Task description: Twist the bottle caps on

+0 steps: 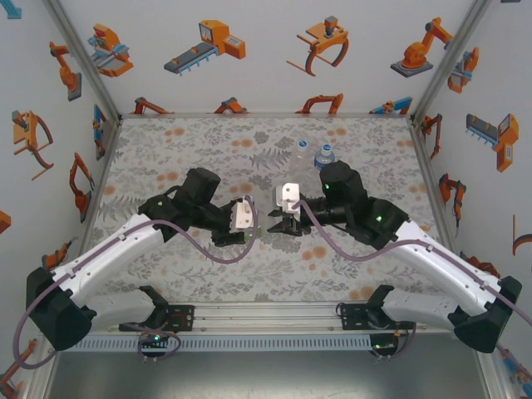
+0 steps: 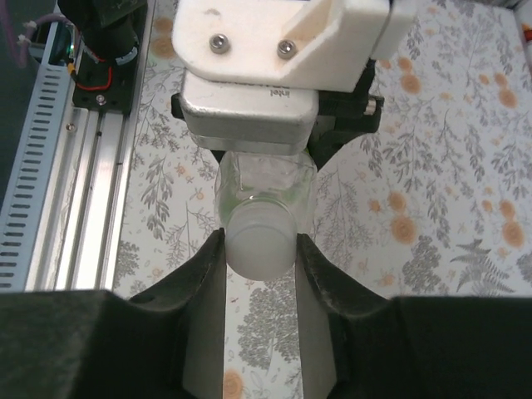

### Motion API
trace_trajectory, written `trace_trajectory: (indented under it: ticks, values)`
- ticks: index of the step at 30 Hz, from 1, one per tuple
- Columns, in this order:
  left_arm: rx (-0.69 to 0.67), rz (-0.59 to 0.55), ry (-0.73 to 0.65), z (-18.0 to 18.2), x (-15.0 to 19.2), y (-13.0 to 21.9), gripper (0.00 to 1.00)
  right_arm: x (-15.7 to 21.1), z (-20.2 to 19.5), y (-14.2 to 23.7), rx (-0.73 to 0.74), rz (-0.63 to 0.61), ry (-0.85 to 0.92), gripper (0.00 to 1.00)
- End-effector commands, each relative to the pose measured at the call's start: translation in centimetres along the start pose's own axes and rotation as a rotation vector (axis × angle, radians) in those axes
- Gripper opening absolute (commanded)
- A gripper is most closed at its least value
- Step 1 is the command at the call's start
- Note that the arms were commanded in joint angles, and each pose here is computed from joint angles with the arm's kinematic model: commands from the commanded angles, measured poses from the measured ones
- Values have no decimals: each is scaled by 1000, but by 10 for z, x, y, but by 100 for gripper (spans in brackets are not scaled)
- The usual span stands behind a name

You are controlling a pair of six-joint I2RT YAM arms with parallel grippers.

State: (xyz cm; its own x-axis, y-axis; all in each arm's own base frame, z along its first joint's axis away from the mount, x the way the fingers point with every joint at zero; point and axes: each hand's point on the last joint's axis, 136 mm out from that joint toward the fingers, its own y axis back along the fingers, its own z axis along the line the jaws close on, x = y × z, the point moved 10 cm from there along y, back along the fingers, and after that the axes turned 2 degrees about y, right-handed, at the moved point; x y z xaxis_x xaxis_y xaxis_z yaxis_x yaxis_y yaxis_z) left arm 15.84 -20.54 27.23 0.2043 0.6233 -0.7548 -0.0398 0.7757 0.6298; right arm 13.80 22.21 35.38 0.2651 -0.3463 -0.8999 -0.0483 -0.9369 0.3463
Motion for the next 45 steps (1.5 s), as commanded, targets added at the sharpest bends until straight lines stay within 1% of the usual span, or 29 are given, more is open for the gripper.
trace_trajectory:
  ticks: [1, 2, 3, 5, 9, 10, 12, 13, 14, 18, 19, 20, 21, 22, 27, 32, 34, 39, 45]
  values:
    - [-10, -44, -49, 0, -14, 10, 0, 0, -2, -2, 43, -17, -72, 15]
    - [-18, -39, -47, 1, -14, 11, 0, 0, -4, -2, 67, -21, -117, 6]
    - [-27, -34, -43, 1, -14, 11, 0, 1, -6, -3, 89, -27, -163, 0]
    - [-44, -24, -38, 3, -13, 10, 0, 3, -12, -5, 154, -48, -302, 0]
    - [-57, -30, -39, 3, -13, 11, 0, 6, -18, -7, 229, -98, -557, 0]
    - [-60, -34, -39, 3, -14, 12, 0, 6, -18, -8, 227, -108, -594, 0]
    - [-62, -36, -37, 4, -14, 12, 7, 5, -14, -9, 194, -116, -587, 0]
    - [-65, -39, -36, 4, -14, 13, 14, 6, -12, -10, 191, -110, -570, 0]
    - [-68, -42, -36, 4, -15, 13, 23, 7, -12, -10, 197, -99, -562, 0]
    - [-96, -42, -20, 6, -14, 15, 49, 7, -14, -10, 215, -65, -536, 0]
    - [-111, -40, -15, 7, -14, 16, 70, 6, -15, -10, 215, -58, -527, 0]
    - [-124, -39, -14, 7, -14, 17, 89, 6, -16, -10, 223, -47, -522, 0]
    - [-134, -39, -12, 8, -14, 19, 98, 5, -17, -11, 229, -38, -520, 0]
    - [-143, -40, -9, 8, -14, 20, 97, 5, -19, -11, 239, -27, -517, 0]
    - [-221, -51, 13, 14, -14, 27, 97, 9, -30, -15, 325, 53, -534, 0]
    - [-355, -75, 39, 21, -11, 40, 97, 16, -58, -25, 502, 185, -632, 0]
    - [-402, -96, 57, 24, -11, 46, 97, 21, -75, -32, 547, 238, -691, 0]
    - [-443, -119, 110, 31, -10, 55, 97, 37, -122, -49, 593, 343, -839, 0]
    - [-436, -120, 121, 32, -9, 55, 97, 63, -177, -65, 700, 547, -853, 0]
